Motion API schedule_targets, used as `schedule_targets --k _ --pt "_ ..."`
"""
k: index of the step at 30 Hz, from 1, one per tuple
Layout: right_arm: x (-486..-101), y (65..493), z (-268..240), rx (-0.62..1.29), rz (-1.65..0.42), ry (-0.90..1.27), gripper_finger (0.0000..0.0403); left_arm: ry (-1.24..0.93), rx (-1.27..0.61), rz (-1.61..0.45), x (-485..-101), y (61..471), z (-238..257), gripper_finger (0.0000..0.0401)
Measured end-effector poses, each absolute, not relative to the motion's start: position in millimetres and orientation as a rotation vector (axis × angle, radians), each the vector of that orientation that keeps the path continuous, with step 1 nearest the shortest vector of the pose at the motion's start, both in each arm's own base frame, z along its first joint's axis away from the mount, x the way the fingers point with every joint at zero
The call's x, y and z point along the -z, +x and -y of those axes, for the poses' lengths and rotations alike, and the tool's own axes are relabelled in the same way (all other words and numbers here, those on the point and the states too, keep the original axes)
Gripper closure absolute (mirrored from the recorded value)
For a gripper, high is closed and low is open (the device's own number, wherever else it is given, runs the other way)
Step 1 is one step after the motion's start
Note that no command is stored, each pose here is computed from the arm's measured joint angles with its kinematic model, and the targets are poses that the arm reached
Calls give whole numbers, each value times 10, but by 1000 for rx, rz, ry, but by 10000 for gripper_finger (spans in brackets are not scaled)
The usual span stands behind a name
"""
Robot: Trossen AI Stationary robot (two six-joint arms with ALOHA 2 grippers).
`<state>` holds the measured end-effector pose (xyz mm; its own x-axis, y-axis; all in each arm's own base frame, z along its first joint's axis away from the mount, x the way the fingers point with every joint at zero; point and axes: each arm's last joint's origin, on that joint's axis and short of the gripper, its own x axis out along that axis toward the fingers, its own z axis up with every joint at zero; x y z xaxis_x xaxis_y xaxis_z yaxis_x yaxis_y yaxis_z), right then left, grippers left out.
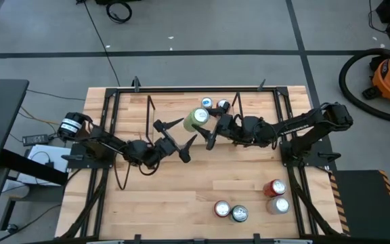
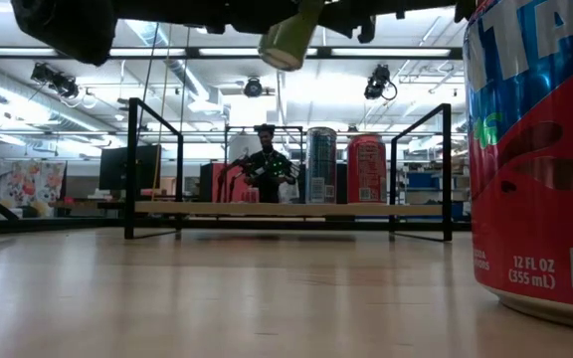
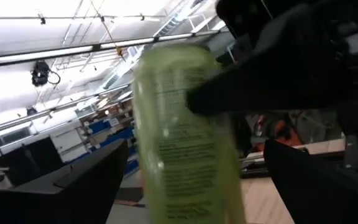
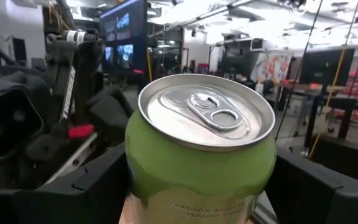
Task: Place canned beverage on shelf
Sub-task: Put the light green soda can on the shelf
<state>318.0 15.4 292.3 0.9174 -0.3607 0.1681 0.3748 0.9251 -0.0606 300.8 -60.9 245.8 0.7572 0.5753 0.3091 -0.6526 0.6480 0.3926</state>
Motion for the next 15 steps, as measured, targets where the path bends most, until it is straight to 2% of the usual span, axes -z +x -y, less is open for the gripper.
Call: schedule_targets --k 8,15 --pt "-2799 3194 -160 368 33 -86 81 459 -668 -156 -2543 3126 732 12" --pt "-2655 3189 -171 357 -102 -45 80 300 -637 -264 -2468 3166 755 12"
